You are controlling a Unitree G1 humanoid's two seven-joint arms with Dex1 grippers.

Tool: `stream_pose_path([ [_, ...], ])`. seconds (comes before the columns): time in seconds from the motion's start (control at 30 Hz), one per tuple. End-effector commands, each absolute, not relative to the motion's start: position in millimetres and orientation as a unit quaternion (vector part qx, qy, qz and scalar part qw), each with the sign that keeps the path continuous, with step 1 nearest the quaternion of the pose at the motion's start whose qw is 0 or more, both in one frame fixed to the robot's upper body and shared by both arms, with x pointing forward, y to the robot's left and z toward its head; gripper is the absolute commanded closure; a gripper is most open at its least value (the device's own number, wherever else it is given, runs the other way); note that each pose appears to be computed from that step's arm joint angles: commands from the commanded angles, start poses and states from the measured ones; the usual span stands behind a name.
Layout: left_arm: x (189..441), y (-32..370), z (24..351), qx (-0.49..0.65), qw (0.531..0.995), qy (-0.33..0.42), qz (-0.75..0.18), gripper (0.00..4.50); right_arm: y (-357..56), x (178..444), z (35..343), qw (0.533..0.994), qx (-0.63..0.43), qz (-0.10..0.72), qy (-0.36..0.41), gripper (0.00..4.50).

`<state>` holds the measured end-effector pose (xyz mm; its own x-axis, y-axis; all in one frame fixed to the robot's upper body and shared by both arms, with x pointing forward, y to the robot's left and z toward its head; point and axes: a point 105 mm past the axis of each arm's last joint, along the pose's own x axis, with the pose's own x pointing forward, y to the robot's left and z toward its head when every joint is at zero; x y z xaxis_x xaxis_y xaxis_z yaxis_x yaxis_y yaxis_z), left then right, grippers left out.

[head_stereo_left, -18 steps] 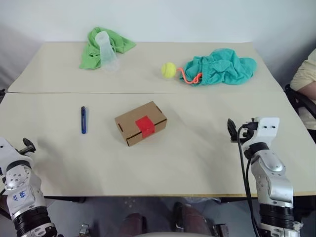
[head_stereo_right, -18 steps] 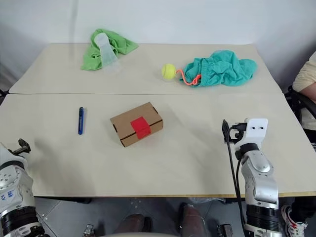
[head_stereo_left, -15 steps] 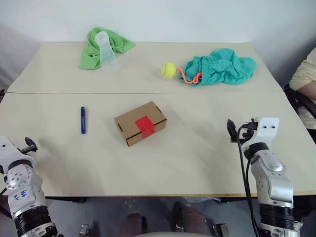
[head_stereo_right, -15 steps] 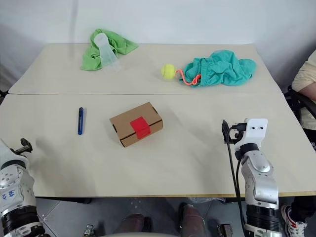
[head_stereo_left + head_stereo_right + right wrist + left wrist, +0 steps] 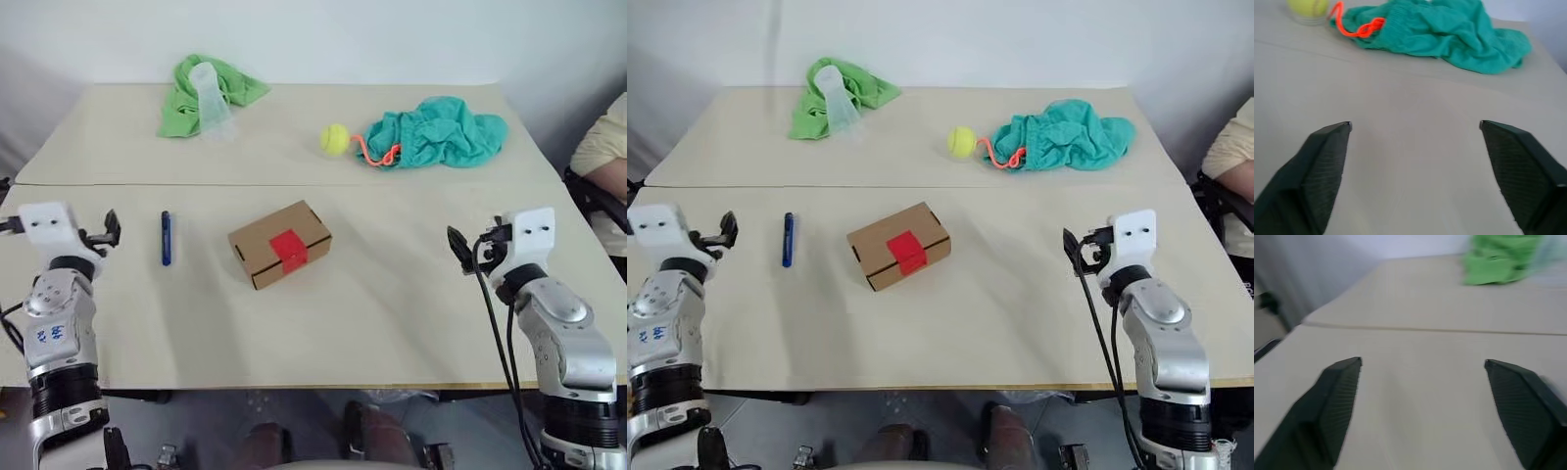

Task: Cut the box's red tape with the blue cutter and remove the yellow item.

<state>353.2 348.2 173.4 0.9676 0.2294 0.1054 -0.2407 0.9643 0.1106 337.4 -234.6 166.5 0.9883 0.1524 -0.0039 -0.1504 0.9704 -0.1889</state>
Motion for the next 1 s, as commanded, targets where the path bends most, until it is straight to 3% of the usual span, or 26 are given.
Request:
stream_pose_path([
  [0.03, 358.0, 328.6, 199.6, 0.077, 0.992, -0.076, 0.063, 1.59, -222.6, 334.5, 182.4, 0.989, -0.104, 0.106, -0.019, 1.33],
  [0.33, 388.0, 246.7, 192.7, 0.042, 0.984, -0.001, -0.173, 4.46, -164.9, 325.2, 178.5, 0.966, -0.064, 0.242, 0.069, 4.50],
  [0.53, 414.9, 236.8, 186.1, 0.079, 0.978, 0.021, -0.191, 4.49, -128.3, 316.2, 166.3, 0.941, -0.042, 0.310, 0.126, 4.50],
  [0.7, 432.3, 216.6, 176.5, 0.099, 0.965, 0.041, -0.241, 4.49, -101.1, 325.0, 159.4, 0.931, -0.031, 0.334, 0.146, 4.50],
  [1.0, 421.8, 177.9, 155.6, 0.144, 0.901, 0.098, -0.398, 4.49, -66.5, 346.4, 156.7, 0.919, -0.022, 0.355, 0.172, 4.50],
])
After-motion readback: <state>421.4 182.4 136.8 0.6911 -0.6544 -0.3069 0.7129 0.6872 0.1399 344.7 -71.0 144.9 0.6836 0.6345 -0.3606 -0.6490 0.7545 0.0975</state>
